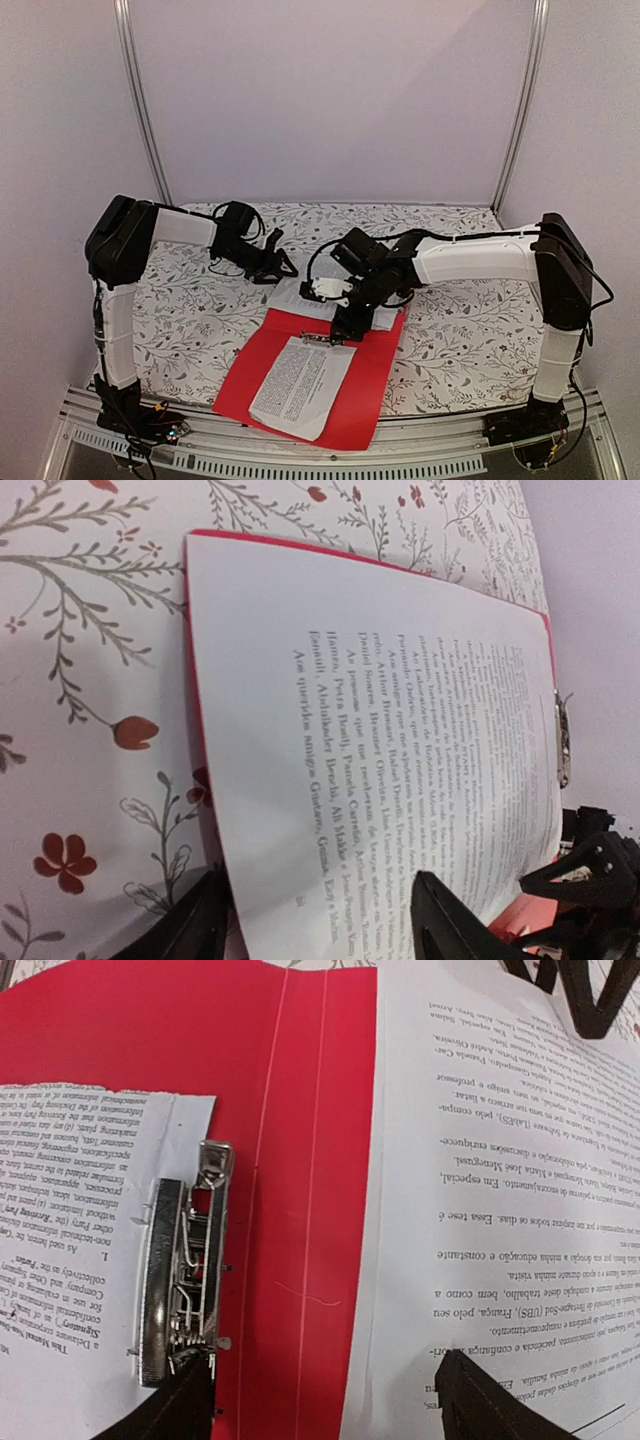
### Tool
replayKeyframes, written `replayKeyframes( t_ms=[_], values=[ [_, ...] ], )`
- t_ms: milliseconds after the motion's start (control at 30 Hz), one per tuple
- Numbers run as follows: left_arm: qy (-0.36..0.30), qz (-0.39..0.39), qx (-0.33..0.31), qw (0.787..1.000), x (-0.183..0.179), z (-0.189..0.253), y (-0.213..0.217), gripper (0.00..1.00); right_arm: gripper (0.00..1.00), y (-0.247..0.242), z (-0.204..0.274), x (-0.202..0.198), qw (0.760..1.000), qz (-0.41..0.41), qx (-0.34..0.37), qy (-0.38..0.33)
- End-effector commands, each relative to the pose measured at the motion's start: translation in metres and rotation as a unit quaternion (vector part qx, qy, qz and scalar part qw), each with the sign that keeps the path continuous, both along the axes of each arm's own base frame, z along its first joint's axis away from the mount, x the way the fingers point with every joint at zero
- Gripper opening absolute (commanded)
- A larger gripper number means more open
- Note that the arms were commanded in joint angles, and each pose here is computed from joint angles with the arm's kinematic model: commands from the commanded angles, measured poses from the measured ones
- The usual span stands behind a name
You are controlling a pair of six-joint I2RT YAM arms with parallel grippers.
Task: Put the files into the folder
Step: Close the folder with files at the center of the board.
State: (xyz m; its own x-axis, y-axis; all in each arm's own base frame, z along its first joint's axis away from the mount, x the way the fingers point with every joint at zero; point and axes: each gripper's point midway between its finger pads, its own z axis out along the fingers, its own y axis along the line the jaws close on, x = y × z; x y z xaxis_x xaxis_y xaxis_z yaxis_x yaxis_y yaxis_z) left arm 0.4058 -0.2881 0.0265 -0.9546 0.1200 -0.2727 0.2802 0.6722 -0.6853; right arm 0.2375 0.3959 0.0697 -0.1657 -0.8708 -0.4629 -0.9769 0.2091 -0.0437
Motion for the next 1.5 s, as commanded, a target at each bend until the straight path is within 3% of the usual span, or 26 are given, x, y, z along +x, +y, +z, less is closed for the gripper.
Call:
replayKeyframes(
  t_ms=[0, 200, 300, 700, 767, 900, 1000, 1233, 1467],
  values=[
    [0.02, 0.017, 0.028, 0.999, -0.01, -0.017, 0.011, 0.62, 0.67, -0.011, -0.026, -0.004, 0.998, 0.002, -0.062, 0.01],
    [0.016, 0.022, 0.033, 0.999, -0.012, -0.015, 0.014, 0.57, 0.37, -0.014, -0.03, 0.003, 0.997, -0.006, -0.07, -0.01],
    [0.014, 0.024, 0.036, 0.999, -0.014, -0.014, 0.016, 0.55, 0.35, -0.012, -0.025, 0.003, 0.998, -0.003, -0.058, -0.013],
    [0.001, 0.028, 0.035, 0.999, -0.014, -0.014, 0.019, 0.56, 0.5, -0.011, 0.007, 0.003, 0.999, -0.047, 0.009, -0.002],
    [-0.002, 0.031, 0.034, 0.999, -0.012, -0.012, 0.021, 0.56, 0.51, -0.017, 0.012, 0.004, 0.998, -0.066, 0.016, 0.0],
    [-0.003, 0.036, 0.031, 0.999, -0.01, -0.012, 0.024, 0.56, 0.61, -0.039, 0.027, 0.017, 0.989, -0.138, 0.051, 0.027],
    [0.008, 0.032, 0.022, 0.999, -0.01, -0.014, 0.022, 0.57, 0.65, -0.058, 0.029, 0.027, 0.97, -0.211, 0.083, 0.087],
    [0.019, 0.019, 0.021, 0.999, -0.011, -0.018, 0.02, 0.61, 0.73, -0.107, 0.029, 0.047, 0.904, -0.388, 0.109, 0.146],
    [0.039, 0.007, 0.015, 0.999, -0.009, -0.027, 0.018, 0.61, 0.79, -0.13, -0.008, 0.051, 0.852, -0.476, 0.097, 0.196]
  ],
)
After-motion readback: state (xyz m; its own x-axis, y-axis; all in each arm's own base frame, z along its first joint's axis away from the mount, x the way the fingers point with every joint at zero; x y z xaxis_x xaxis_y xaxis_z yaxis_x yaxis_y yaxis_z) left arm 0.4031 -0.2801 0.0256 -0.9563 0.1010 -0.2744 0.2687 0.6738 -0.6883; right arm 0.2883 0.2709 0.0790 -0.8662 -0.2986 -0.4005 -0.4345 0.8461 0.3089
